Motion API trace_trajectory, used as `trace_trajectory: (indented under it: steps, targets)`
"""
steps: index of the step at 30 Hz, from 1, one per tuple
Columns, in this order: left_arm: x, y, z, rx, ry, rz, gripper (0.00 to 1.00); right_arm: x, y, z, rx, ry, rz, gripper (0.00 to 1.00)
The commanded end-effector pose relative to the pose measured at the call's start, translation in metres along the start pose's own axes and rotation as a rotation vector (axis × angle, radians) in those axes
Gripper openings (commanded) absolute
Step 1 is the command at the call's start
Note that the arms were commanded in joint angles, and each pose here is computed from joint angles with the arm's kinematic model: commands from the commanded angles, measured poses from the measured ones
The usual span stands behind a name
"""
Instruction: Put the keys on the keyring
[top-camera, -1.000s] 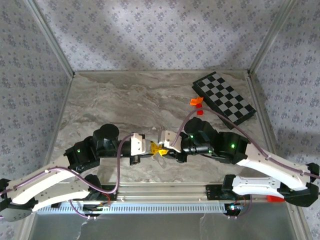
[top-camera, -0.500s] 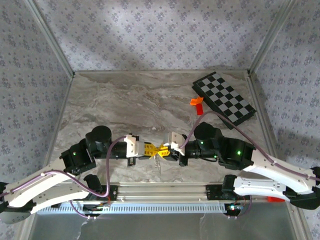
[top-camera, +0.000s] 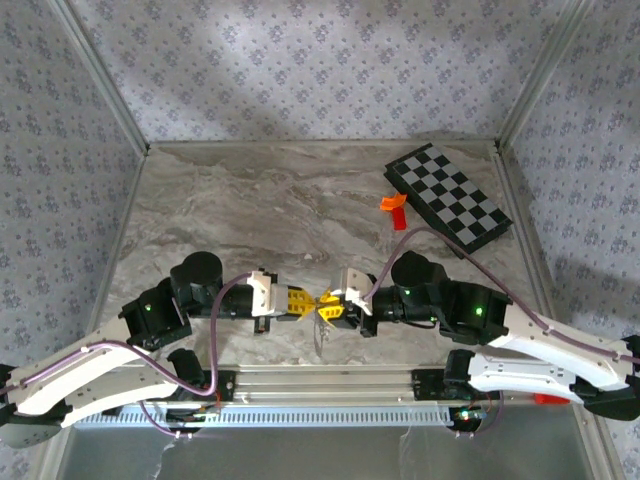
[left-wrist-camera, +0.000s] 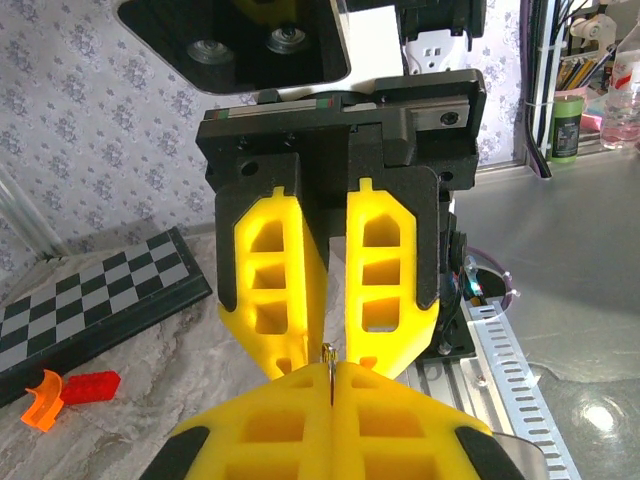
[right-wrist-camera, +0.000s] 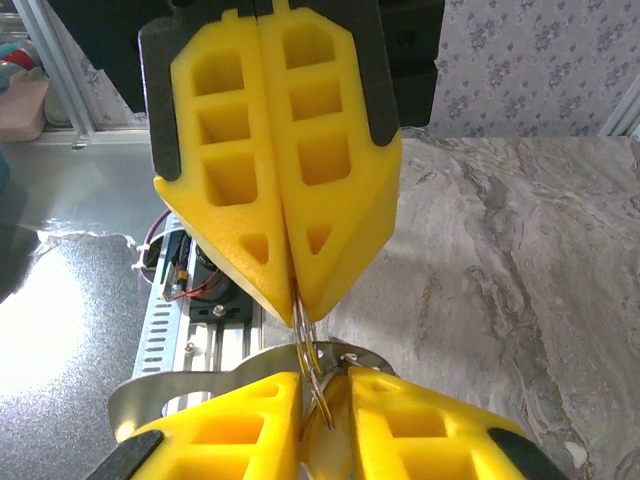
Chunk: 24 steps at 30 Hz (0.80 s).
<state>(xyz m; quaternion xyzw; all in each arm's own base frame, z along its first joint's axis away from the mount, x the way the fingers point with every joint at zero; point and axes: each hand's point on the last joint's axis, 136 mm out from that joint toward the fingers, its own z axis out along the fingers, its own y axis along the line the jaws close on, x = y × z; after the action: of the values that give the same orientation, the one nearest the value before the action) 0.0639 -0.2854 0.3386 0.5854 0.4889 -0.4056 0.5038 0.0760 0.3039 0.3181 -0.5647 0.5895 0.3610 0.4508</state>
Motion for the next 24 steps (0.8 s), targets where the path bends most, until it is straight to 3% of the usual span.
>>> trace_trajectory:
  steps: [1, 6, 20, 24]
  targets:
    - [-0.024, -0.004, -0.006, 0.018, -0.078, 0.031, 0.0, -0.006, 0.0, -0.002, 0.011, -0.022, 0.004, 0.16]
    - [-0.026, -0.004, -0.006, 0.021, -0.079, 0.031, 0.0, -0.003, 0.002, -0.001, 0.014, -0.018, 0.006, 0.06]
    - [-0.033, -0.009, -0.011, 0.043, -0.109, 0.042, 0.0, 0.008, 0.005, 0.002, 0.003, 0.046, 0.018, 0.21]
    - [-0.034, -0.01, -0.012, 0.048, -0.111, 0.042, 0.0, 0.002, 0.006, -0.003, 0.012, 0.018, 0.015, 0.17]
